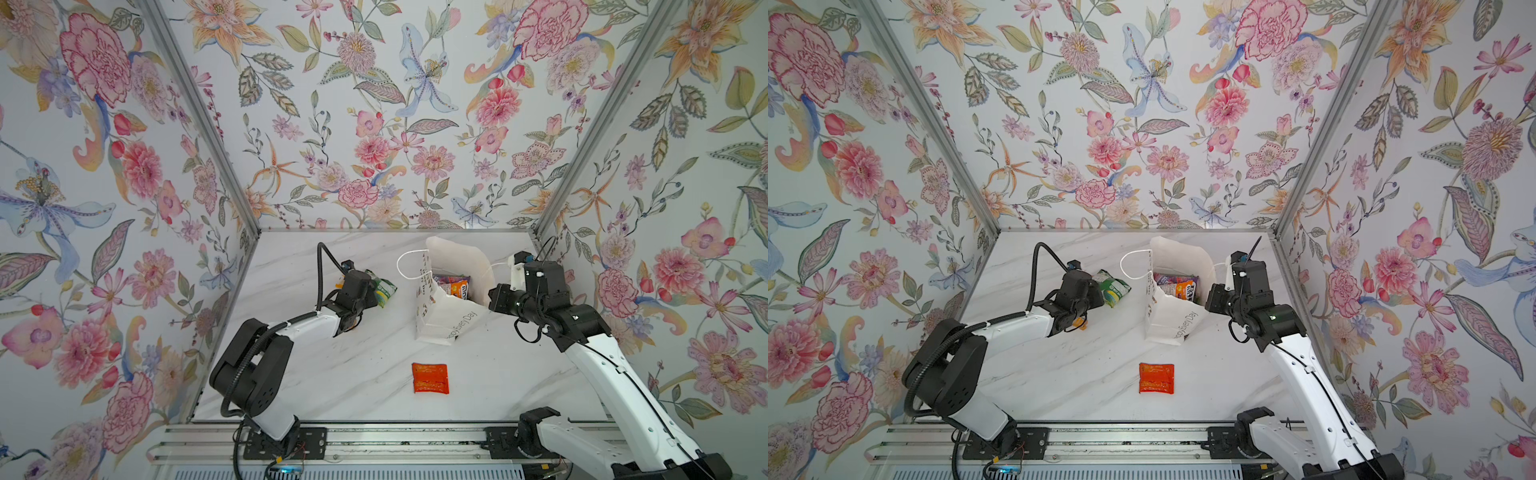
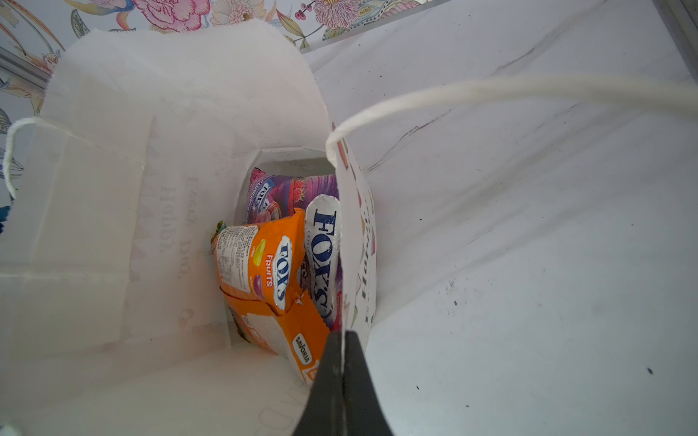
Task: Place the snacks into the paper bag
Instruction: 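Lift the green snack pack with the left gripper over the paper bag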
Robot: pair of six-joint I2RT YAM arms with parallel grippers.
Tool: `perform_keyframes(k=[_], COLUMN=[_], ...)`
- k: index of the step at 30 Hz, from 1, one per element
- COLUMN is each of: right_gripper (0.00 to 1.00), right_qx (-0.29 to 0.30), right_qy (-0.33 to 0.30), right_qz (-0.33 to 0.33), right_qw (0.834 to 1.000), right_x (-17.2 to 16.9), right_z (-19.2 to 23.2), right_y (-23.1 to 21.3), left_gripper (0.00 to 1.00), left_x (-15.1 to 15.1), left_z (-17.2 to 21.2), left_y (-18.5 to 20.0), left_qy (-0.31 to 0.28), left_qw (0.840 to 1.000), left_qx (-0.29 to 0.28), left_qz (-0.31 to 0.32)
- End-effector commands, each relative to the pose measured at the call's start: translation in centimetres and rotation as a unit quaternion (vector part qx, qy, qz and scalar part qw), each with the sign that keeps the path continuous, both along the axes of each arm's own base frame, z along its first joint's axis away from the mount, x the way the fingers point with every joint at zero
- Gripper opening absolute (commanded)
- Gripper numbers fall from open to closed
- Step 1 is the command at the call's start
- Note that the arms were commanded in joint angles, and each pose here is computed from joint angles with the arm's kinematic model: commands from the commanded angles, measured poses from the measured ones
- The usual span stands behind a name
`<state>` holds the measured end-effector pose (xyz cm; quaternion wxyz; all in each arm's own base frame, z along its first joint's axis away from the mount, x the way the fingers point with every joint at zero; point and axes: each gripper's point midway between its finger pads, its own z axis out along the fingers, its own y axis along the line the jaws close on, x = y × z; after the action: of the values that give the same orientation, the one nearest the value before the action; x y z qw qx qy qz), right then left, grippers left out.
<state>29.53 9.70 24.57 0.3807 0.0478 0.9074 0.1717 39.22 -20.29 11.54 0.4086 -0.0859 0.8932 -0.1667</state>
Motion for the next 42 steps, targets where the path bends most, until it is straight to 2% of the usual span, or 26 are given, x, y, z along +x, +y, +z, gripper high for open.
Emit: perform_keyframes(k=[1,7,16,23,33,42], right_gripper=[0.0,0.0,0.0,0.0,0.0,0.0], right_qx=[0.0,-0.001,0.0,0.0,0.0,0.001], right_qy=[-0.02,-0.022,-0.02,-0.022,-0.025,-0.036], right_qz=[-0.004,-0.005,-0.002,0.001,0.008,0.018], right_qw=[1.0,1.0,1.0,1.0,1.0,0.999], right_x=[0.3,0.4,0.6,0.5,0.7,0.7], right_z=[1.0,1.1,1.2,1.4,1.8,2.8], right_y=[-0.2,-0.3,0.1,0.4,1.0,1.7], left_gripper=[0.0,0.0,0.0,0.0,0.0,0.0], left_x=[-1.3,-3.2,-6.7,-8.4,-9.0,-9.3], left_z=[2.7,5.8,10.4,14.4,23.2,32.3], left_y=[0.1,-0.4,-1.8,-0.6,-0.4,-2.9], left_qy=[-0.03,-0.039,-0.081,-0.119,-0.208,-0.281], left_qw=[0.998,0.992,0.984,0.977,0.961,0.938], left_qx=[0.051,0.097,0.103,0.137,0.151,0.161], left_qz=[-0.037,-0.078,-0.117,-0.112,-0.105,-0.125])
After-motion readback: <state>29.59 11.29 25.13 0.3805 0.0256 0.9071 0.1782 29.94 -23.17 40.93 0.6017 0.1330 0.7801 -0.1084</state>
